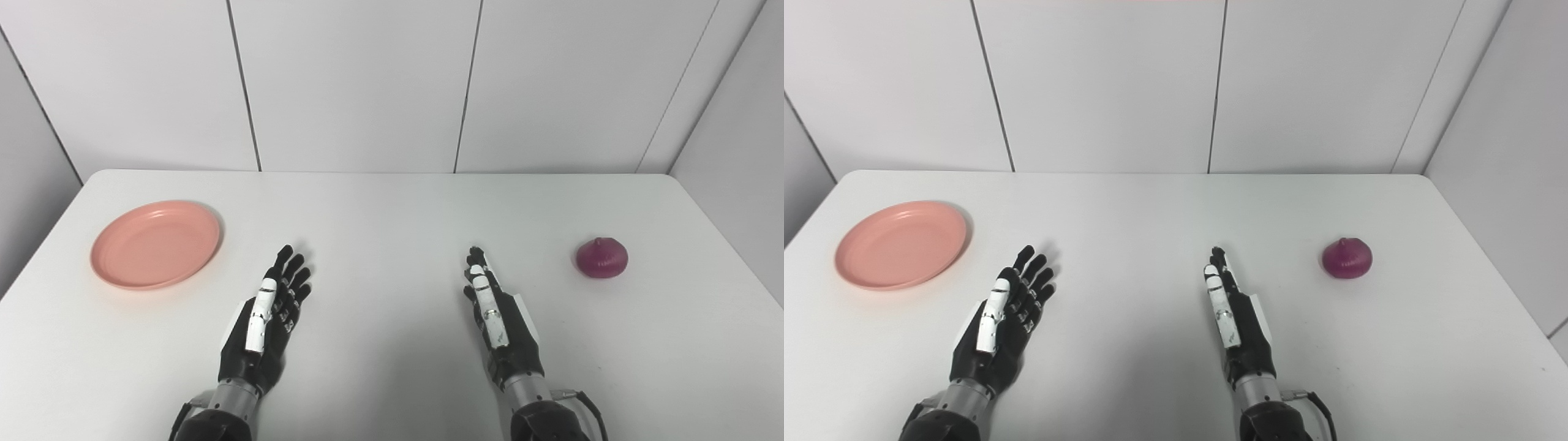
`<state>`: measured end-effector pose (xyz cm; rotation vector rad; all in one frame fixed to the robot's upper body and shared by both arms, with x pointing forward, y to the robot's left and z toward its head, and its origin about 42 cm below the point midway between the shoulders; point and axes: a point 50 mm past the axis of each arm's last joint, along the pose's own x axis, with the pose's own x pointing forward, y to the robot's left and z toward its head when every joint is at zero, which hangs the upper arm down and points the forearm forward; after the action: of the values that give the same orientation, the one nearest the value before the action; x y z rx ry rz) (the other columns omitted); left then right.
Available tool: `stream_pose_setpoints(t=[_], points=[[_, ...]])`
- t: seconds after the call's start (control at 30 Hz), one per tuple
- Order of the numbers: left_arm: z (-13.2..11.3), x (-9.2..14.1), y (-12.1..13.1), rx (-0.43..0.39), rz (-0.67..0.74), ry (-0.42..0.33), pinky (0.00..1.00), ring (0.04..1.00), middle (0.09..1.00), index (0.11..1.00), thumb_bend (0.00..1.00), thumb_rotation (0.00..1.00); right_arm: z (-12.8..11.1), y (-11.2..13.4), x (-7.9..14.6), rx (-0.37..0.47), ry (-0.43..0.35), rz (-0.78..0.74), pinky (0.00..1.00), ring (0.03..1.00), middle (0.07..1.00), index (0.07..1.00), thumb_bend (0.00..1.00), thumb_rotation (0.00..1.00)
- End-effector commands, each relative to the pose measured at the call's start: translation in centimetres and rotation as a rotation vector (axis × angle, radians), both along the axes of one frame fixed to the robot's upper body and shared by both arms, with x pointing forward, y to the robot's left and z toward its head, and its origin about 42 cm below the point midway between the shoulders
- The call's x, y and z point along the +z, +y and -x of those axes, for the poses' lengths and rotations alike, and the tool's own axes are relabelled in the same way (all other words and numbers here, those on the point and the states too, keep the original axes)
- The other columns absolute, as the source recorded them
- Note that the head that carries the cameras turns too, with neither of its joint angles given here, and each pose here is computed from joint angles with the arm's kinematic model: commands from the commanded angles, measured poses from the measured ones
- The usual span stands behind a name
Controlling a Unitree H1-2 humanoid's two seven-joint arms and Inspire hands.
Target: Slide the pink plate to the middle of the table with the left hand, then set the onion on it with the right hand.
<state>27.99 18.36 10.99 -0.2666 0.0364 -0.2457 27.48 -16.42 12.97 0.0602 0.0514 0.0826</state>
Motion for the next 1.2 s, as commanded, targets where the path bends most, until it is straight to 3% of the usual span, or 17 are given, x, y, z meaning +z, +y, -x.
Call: stream_pose_setpoints(t=[0.0, 0.57, 1.17], points=[[0.1, 0.8, 0.0, -0.001, -0.009, -0.032, 1.0, 0.991, 0.999, 0.987, 0.45, 1.0, -0.6, 0.1, 1.9, 0.015, -0.105, -0.006, 1.0, 0.996, 0.994, 0.988, 0.23, 1.0], [0.3, 0.9, -3.7, 0.002, 0.015, -0.011, 1.0, 0.981, 0.997, 0.988, 0.42, 1.0, -0.3, -2.4, 1.8, 0.047, -0.126, 0.016, 1.0, 1.0, 0.999, 1.0, 0.19, 1.0], [0.3, 0.1, -4.7, -0.004, 0.023, 0.007, 1.0, 0.99, 1.0, 1.0, 0.44, 1.0, 0.0, -2.4, 2.1, 0.059, -0.134, 0.007, 1.0, 1.0, 1.0, 1.0, 0.1, 1.0]])
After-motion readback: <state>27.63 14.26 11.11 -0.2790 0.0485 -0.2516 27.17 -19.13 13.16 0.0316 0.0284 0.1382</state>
